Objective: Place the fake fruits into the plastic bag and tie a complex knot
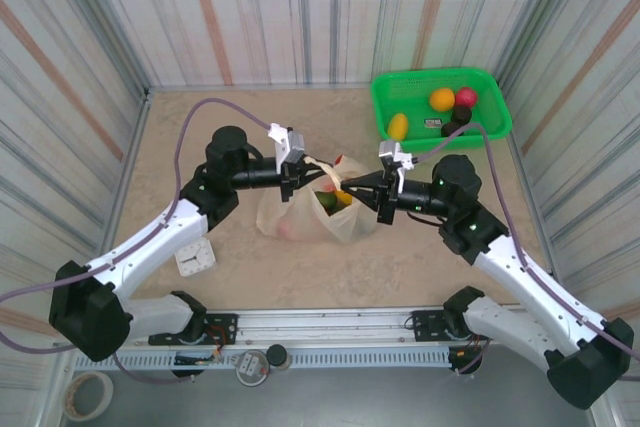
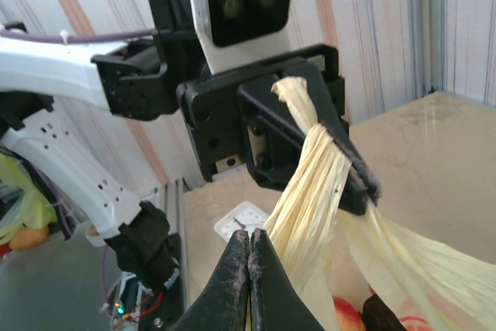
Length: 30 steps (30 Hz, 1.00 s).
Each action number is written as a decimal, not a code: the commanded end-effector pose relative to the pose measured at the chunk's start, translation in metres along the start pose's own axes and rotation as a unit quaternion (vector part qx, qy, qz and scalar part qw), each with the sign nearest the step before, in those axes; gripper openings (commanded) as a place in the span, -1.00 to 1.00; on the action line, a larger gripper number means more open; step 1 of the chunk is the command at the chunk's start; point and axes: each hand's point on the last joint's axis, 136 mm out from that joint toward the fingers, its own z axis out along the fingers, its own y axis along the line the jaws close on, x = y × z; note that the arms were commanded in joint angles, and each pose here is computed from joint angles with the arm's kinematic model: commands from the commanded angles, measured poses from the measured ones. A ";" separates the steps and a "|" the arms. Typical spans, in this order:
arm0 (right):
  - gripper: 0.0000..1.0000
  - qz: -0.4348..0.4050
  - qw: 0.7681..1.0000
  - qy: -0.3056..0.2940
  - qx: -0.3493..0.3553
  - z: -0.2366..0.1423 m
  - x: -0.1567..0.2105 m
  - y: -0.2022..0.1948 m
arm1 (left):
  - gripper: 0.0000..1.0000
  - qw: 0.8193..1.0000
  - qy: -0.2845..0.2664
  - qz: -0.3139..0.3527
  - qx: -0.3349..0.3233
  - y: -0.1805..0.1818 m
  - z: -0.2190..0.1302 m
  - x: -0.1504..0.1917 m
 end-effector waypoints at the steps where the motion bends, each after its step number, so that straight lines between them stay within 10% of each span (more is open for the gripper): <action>1: -1.00 -0.021 0.999 0.022 -0.011 0.016 0.019 -0.003 | -1.00 0.999 -0.010 -0.006 -0.044 0.020 -0.009 -0.006; 15: -1.00 -0.050 0.987 0.043 0.143 0.051 0.040 -0.084 | -1.00 0.998 0.034 -0.018 -0.055 0.007 0.002 0.002; 30: -1.00 -0.044 0.987 0.027 0.150 0.048 0.036 -0.087 | -0.98 0.994 0.072 -0.015 -0.077 0.007 -0.005 0.011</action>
